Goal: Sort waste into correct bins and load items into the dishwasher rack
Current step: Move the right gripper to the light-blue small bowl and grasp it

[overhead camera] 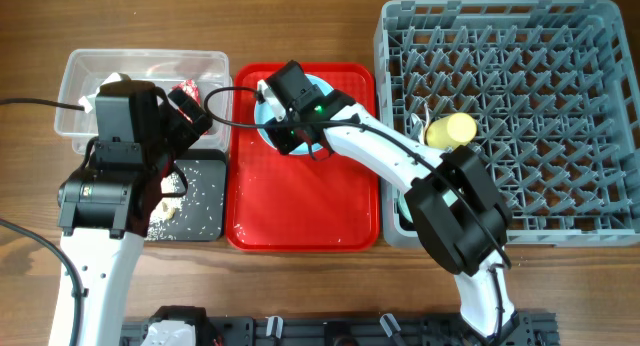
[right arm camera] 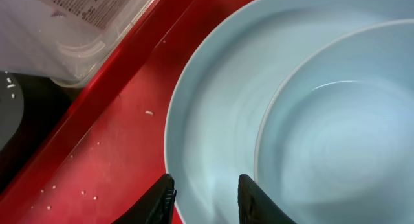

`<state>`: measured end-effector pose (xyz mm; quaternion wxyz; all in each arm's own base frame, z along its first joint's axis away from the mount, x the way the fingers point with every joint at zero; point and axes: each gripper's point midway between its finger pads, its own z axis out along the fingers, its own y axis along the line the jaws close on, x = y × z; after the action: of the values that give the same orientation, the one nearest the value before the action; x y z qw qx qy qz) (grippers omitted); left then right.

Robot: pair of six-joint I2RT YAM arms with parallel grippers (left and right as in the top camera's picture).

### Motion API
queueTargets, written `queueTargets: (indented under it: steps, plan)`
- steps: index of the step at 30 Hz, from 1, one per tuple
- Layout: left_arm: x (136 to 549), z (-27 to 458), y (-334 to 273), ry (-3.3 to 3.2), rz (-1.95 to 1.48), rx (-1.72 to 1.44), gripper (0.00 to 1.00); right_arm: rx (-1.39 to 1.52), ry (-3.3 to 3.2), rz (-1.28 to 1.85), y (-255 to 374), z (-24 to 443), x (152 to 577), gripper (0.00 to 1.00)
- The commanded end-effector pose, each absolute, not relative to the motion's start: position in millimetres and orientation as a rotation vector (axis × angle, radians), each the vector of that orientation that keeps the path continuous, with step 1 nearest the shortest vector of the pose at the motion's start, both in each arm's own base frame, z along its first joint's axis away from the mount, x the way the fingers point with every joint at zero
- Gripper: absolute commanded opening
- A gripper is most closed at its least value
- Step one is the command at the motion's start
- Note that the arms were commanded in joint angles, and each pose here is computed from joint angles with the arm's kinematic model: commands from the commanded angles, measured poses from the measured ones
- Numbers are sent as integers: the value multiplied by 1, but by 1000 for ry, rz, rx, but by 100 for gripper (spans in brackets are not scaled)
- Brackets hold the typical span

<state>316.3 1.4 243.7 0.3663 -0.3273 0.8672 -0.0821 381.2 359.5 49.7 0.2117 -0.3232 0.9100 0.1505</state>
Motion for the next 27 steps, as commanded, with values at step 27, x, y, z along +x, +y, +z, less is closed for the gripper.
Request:
queueTargets:
  steps: [27]
  plan:
    - [318, 250, 2, 2217, -217, -826, 100, -859, 2474, 313, 342, 59, 410, 33]
